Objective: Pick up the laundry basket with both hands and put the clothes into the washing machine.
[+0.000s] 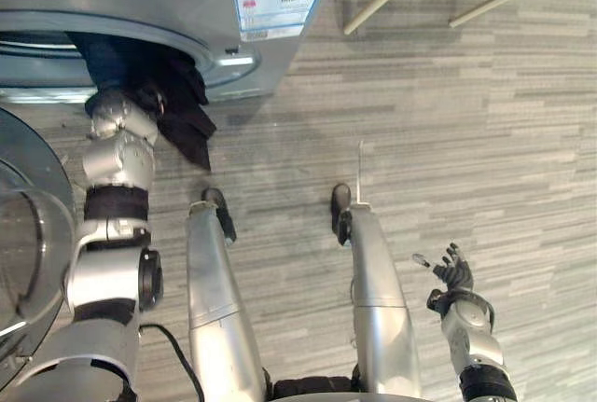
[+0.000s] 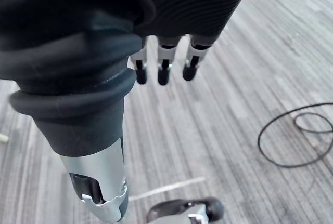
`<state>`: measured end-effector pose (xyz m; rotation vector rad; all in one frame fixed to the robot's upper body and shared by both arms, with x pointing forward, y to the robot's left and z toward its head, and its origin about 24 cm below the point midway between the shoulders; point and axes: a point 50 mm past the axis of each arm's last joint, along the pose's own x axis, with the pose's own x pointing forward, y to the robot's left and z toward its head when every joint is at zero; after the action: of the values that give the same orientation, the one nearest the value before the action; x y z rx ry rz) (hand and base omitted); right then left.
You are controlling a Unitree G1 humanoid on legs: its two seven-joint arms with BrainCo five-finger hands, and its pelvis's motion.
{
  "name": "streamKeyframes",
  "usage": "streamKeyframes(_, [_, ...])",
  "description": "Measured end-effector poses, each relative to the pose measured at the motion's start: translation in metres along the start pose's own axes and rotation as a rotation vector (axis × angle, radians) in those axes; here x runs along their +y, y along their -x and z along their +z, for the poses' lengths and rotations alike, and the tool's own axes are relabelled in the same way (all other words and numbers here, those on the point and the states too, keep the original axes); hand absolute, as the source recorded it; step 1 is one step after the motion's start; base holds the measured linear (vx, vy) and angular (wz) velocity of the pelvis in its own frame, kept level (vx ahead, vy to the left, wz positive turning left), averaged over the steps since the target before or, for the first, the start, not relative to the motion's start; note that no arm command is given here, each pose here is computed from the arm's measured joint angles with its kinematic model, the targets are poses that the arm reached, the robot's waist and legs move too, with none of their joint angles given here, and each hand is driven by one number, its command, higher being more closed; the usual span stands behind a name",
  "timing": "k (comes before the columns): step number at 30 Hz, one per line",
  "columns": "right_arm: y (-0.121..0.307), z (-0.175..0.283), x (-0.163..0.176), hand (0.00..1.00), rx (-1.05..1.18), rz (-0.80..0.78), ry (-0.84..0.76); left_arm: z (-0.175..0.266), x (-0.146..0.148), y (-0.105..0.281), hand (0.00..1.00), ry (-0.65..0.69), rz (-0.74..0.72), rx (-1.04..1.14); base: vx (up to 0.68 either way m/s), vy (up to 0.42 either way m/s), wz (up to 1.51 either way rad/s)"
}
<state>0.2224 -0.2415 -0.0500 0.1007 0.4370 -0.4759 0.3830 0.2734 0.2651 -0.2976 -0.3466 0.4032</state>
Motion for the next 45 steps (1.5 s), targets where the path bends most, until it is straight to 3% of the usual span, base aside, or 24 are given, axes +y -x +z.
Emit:
streamKeyframes(5, [0.008,-0.018,0.000,0.00,0.046,-0.020,-0.051,0.058,-0.033,-0.013,1.00,-0.112,-0.059,-0.113,-0.05,-0.019,-0.14])
streamKeyframes(7, [0.011,-0.030,-0.005,0.00,0.088,-0.035,-0.051,0.100,-0.049,-0.013,1.00,-0.208,-0.047,-0.240,-0.07,-0.027,-0.24])
streamKeyframes(10, [0.018,-0.046,-0.014,0.00,0.137,-0.060,-0.046,0.135,-0.036,-0.012,1.00,-0.386,0.060,-0.371,-0.09,-0.022,-0.25])
streamKeyframes(18, [0.037,-0.071,-0.038,0.00,0.175,-0.151,0.002,0.172,-0.020,0.001,1.00,-0.638,0.487,-0.660,-0.06,0.017,-0.06])
streamKeyframes(22, [0.037,-0.069,-0.041,0.00,0.138,-0.160,0.006,0.194,-0.017,0.009,1.00,-0.941,0.601,-0.825,-0.02,0.006,-0.01])
streamKeyframes(23, [0.037,-0.069,-0.039,0.00,0.126,-0.149,0.012,0.200,-0.018,0.012,0.00,-1.042,0.627,-0.873,0.00,0.000,0.00])
streamKeyframes(28, [0.038,-0.071,-0.030,0.00,0.114,-0.114,-0.016,0.203,-0.028,0.012,0.00,-1.355,0.619,-0.934,0.00,0.012,-0.01])
streamKeyframes(31, [0.039,-0.073,-0.024,0.00,0.121,-0.074,-0.038,0.187,-0.020,-0.002,0.00,-1.545,0.582,-0.807,-0.01,0.038,-0.13])
streamKeyframes(35, [0.041,-0.076,-0.017,0.00,0.139,-0.034,-0.045,0.147,0.001,-0.016,0.00,-1.666,0.480,-0.593,0.00,0.035,-0.22])
streamKeyframes(38, [0.041,-0.073,-0.010,0.00,0.125,0.015,-0.033,0.107,-0.001,-0.019,0.00,-1.739,0.370,-0.520,0.00,0.017,-0.12])
streamKeyframes(45, [0.031,-0.056,0.000,0.00,0.060,0.049,-0.006,0.106,0.002,-0.019,0.00,-1.841,0.371,-0.509,0.00,0.017,-0.01])
